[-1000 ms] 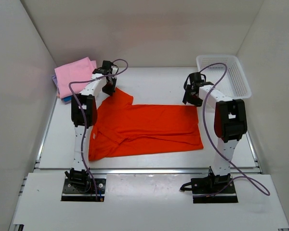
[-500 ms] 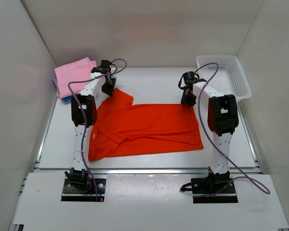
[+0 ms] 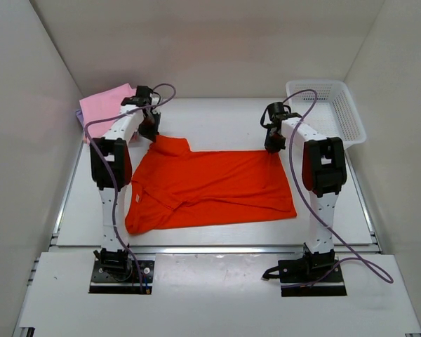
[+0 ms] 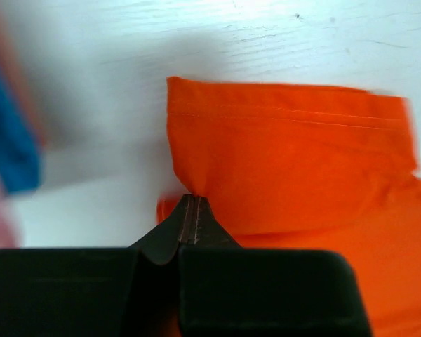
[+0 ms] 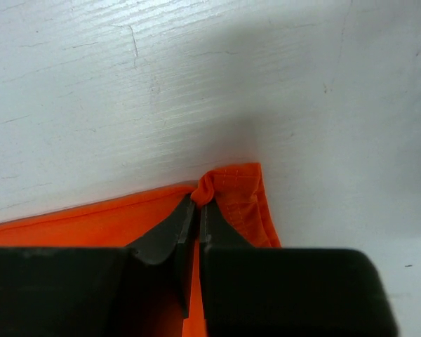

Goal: Fold and stack the t-shirts
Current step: Grap the side of the flattened tshirt furthest away from the robot with both arms, then fold the other side of the tshirt into a rectangle, then rotate the tshirt 95 degrees

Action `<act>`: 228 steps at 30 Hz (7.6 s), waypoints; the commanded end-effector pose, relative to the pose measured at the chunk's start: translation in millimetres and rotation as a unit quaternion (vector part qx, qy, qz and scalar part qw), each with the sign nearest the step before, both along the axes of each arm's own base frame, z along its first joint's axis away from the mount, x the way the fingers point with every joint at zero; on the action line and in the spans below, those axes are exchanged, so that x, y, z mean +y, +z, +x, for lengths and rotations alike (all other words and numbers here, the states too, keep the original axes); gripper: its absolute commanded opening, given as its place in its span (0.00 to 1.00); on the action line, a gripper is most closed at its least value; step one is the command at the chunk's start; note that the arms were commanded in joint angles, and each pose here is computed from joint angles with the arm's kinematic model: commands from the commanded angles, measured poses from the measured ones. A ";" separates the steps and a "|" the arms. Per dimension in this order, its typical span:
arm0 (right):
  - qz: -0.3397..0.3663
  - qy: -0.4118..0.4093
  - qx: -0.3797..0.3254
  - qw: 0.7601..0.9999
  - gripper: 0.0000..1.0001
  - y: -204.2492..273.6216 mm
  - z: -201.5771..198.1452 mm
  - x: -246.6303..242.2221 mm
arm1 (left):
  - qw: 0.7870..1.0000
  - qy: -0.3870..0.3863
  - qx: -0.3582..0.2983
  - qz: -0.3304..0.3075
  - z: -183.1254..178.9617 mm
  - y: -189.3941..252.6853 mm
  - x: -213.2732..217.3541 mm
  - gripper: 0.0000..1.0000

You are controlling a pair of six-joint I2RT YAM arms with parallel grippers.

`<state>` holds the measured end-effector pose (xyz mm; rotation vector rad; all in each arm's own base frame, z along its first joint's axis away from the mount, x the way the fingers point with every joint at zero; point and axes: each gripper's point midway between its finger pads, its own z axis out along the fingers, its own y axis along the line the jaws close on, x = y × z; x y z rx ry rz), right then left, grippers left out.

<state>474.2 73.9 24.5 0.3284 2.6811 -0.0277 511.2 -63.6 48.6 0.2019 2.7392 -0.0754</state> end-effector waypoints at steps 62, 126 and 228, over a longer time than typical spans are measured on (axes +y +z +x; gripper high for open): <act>0.109 0.037 -0.145 0.983 0.31 78.6 -157.5 -16.2 | 0.992 0.066 -0.108 -0.027 -251.1 69.0 23.5 0.32; 0.142 -0.015 0.005 0.990 0.00 -30.4 -238.2 60.9 | 0.999 -0.002 -0.030 -0.029 -17.4 -15.6 -139.0 0.25; 0.275 0.284 0.078 0.915 0.00 -26.4 -333.8 151.2 | 0.977 0.042 -0.037 -0.207 -12.2 47.9 -115.8 0.20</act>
